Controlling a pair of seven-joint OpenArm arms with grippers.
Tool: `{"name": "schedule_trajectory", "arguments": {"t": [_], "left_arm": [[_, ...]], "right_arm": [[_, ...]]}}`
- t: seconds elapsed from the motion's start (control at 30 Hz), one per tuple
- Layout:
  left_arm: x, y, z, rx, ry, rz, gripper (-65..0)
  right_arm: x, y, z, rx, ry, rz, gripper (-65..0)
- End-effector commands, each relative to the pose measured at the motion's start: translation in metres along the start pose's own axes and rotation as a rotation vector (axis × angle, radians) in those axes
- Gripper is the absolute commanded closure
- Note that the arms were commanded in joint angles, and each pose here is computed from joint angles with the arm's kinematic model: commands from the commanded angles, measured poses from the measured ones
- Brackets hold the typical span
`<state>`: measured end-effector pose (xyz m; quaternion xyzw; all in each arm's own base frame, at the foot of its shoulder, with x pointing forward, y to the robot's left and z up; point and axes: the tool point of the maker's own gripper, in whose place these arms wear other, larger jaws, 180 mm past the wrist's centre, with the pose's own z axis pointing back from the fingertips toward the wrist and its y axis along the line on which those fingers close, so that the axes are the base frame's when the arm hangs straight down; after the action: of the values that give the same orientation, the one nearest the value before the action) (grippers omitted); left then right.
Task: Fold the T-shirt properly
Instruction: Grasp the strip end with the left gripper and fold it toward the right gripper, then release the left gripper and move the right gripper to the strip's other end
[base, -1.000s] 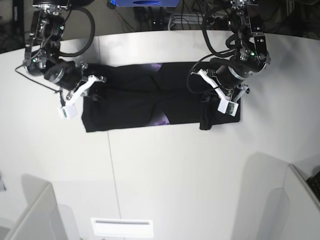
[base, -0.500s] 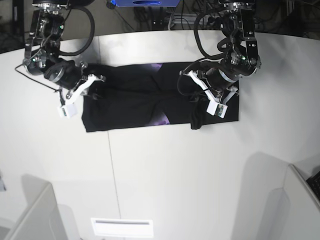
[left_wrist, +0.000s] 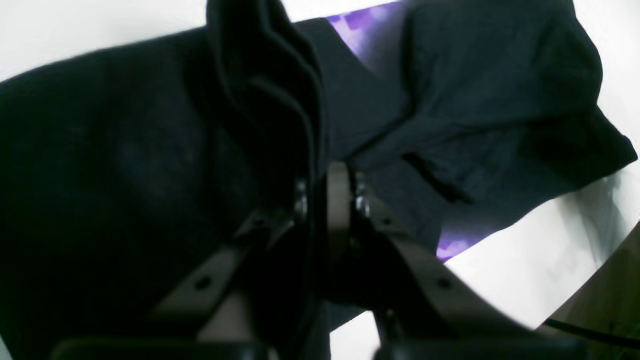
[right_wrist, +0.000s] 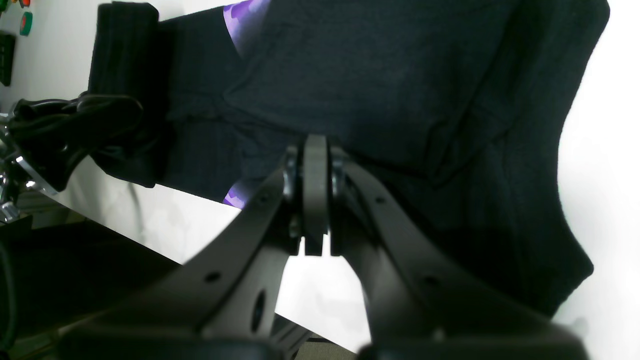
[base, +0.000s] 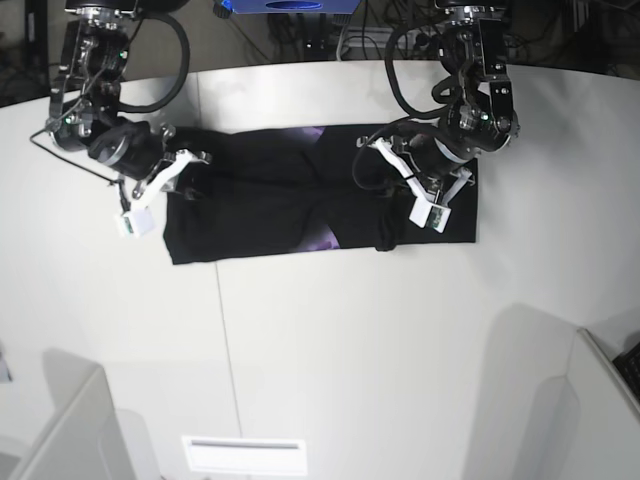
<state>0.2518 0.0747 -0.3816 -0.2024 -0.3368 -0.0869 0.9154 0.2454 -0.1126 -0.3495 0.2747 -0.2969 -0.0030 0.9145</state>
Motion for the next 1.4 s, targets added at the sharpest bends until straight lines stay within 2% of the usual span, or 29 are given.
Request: {"name": "schedule_trajectory", "arguments": {"t": [0.0,0.6,0.63,0.77,0.87,0.97,1.07,1.27,1.37], "left_arm": [[0.014,-0.004,0.002,-0.014,-0.049,-0.003,0.0],[0.013,-0.005,0.002,-0.019,-0.048,0.001,0.0],[0.013,-0.005,0.002,-0.019,-0.048,0.001,-1.5],[0.013,-0.005,0.002,-0.019,-0.048,0.001,-19.9],[0.014,-0.005,0.002,-0.020,-0.049,0.002,-31.4],[0.013,-0.006,0.001,-0.022,-0.049,0.005,-39.7],[0.018,-0.011,-0.001,-0.033,-0.063,0.013,-43.1],[0.025,-0.041,-0.009,-0.104,-0.069,-0.012,-42.8],[0.027,-0.046,-0.007,-0.111,-0.077,-0.023,-40.3]], "right_arm": [[0.010,0.003,0.003,0.011,-0.033,0.016,0.0],[0.009,0.003,0.003,0.011,-0.032,0.015,0.0],[0.009,0.003,0.003,0.011,-0.032,0.015,0.0],[0.009,0.003,0.003,0.010,-0.030,0.015,0.0],[0.009,0.003,0.003,0.010,-0.030,0.015,0.0],[0.009,0.003,0.003,0.010,-0.030,0.015,0.0],[0.009,0.003,0.003,0.010,-0.030,0.015,0.0],[0.009,0.003,0.003,0.011,-0.031,0.013,0.0],[0.017,-0.006,0.009,-0.013,-0.061,0.000,0.0]]}}
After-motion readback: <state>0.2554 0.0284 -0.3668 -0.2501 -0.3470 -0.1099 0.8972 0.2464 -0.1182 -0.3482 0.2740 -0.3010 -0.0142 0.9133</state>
